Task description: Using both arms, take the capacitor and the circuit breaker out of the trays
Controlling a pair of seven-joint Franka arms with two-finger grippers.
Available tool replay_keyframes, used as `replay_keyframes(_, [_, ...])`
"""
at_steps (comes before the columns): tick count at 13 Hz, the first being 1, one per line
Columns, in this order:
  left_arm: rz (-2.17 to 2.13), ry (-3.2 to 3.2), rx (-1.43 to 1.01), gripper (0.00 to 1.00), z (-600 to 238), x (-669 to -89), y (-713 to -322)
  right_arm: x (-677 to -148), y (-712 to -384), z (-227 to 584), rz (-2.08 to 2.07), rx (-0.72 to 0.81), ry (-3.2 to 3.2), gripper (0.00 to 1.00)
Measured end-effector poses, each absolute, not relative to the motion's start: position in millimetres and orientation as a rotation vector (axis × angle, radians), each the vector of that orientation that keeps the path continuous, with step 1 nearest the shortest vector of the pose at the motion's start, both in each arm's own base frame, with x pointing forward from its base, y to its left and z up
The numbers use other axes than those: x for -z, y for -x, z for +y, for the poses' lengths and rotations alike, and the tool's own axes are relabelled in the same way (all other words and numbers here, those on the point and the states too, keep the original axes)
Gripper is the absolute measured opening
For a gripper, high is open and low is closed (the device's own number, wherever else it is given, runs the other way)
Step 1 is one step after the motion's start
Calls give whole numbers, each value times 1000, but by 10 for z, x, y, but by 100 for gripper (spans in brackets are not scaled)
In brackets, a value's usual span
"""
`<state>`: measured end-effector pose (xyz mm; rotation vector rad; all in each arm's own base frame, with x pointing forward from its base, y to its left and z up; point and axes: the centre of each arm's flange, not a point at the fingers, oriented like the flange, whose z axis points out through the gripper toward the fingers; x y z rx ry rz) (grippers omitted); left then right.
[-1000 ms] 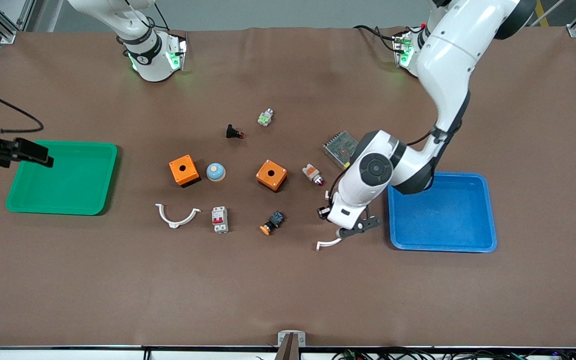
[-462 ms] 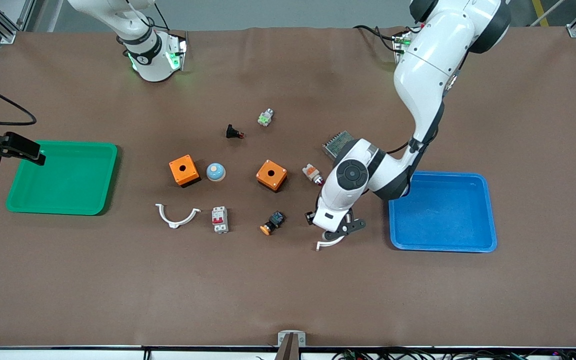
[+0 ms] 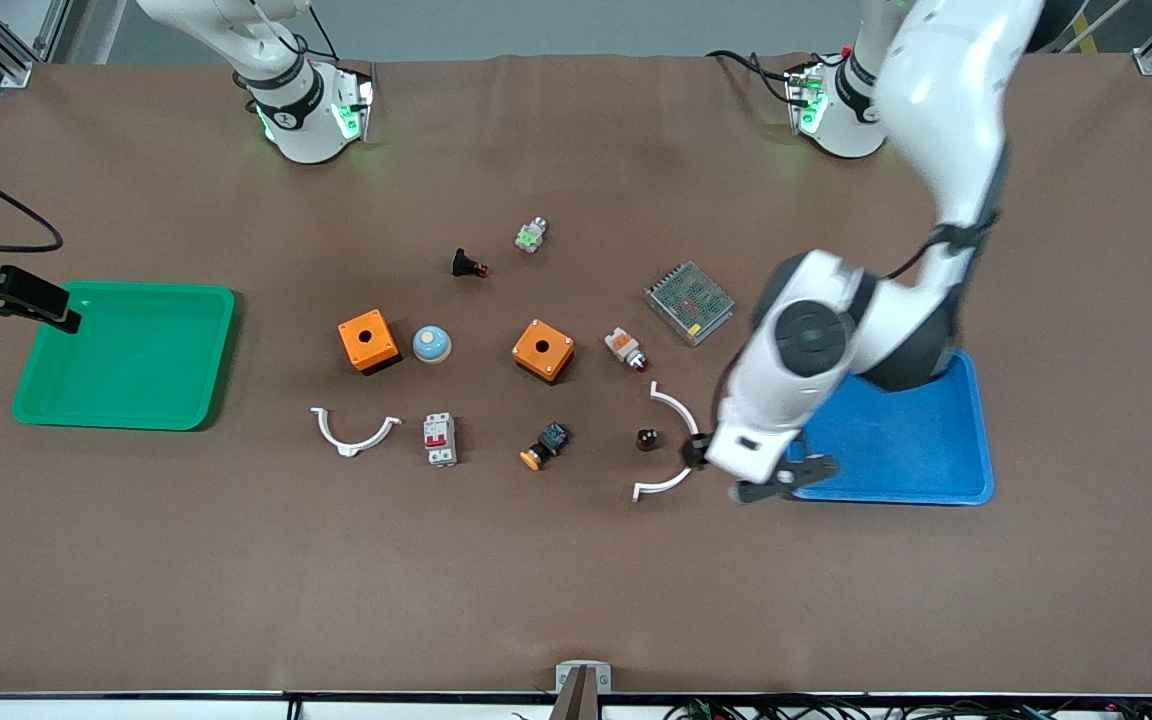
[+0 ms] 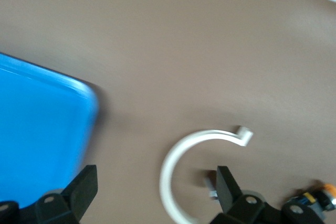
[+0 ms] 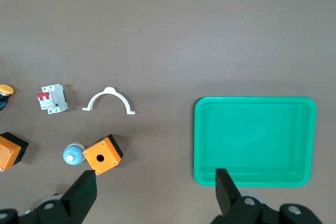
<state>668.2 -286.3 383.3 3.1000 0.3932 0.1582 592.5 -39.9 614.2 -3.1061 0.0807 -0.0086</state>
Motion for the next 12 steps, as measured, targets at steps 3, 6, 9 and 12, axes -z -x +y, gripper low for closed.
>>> replay_keyframes(3, [269, -3175, -141, 100, -1916, -4808, -6646, -6113, -5768, -345, 60, 32, 3096, 100])
replay_keyframes(6, [48, -3219, -62, 100, -1016, -5491, -6416, -6097, -5702, -245, 32, 28, 3092, 100])
replay_keyframes(9, [8, -3142, -92, 100, -435, -5994, -6083, -6077, -5679, -257, 35, 4, 3091, 100])
replay_keyframes(12, [22, -3136, -91, 100, -307, -6189, -5707, -6073, -5664, -245, 31, -13, 3091, 100])
